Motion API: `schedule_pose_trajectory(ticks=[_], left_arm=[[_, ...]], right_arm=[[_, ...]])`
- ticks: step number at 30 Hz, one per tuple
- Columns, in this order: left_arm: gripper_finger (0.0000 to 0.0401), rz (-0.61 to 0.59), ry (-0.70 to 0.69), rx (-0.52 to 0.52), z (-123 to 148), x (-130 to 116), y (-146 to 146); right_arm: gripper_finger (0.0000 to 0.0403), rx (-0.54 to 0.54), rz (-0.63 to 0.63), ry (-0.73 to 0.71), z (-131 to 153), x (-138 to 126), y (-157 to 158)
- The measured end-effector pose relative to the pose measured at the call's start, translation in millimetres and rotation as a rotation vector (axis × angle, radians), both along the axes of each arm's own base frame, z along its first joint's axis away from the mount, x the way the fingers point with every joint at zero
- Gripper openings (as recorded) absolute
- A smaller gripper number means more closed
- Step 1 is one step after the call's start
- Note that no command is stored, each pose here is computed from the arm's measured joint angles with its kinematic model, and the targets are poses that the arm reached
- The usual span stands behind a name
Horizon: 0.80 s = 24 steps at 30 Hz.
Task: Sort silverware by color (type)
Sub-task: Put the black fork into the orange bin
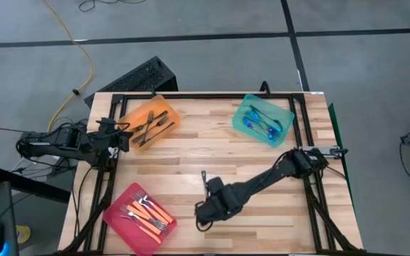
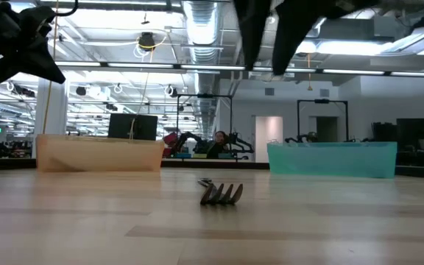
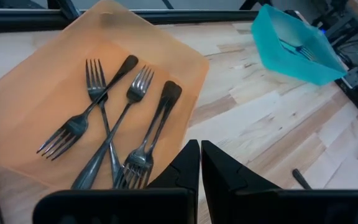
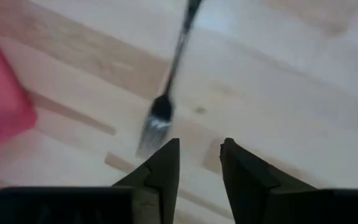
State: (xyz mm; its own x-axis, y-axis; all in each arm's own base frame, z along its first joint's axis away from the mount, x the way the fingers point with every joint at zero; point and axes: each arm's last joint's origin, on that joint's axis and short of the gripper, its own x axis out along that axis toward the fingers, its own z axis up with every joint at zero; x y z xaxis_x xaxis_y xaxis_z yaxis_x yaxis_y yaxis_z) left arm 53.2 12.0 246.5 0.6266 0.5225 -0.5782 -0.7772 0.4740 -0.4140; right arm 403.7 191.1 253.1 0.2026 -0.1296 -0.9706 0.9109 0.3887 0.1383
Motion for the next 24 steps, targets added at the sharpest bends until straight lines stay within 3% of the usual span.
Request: schedule_pose_trajectory(ticks=[8, 12, 16, 24], left_arm=[[0.0000, 0.073, 0.016, -0.038, -4.1, -4.8, 0.9], [0.0000, 0.094, 0.030, -0.038, -5.5, -6.8, 1.4], [0.0000, 0.096, 0.030, -0.035, -5.5, -6.8, 1.5], [0.0000, 0.112, 0.024, -0.024, -5.2, -6.9, 1.9]], right_arm=[[0.0174, 0.039, -0.028, -0.056, -22.7, 2.8, 13.0], [0.0175, 0.037, -0.010, -0.066, -30.4, 9.8, 3.3], [0.0181, 0.057, 0.104, -0.084, -38.4, 24.5, -11.5], [0.0200, 0.033, 0.127, -0.015, -64.0, 38.6, -34.3]])
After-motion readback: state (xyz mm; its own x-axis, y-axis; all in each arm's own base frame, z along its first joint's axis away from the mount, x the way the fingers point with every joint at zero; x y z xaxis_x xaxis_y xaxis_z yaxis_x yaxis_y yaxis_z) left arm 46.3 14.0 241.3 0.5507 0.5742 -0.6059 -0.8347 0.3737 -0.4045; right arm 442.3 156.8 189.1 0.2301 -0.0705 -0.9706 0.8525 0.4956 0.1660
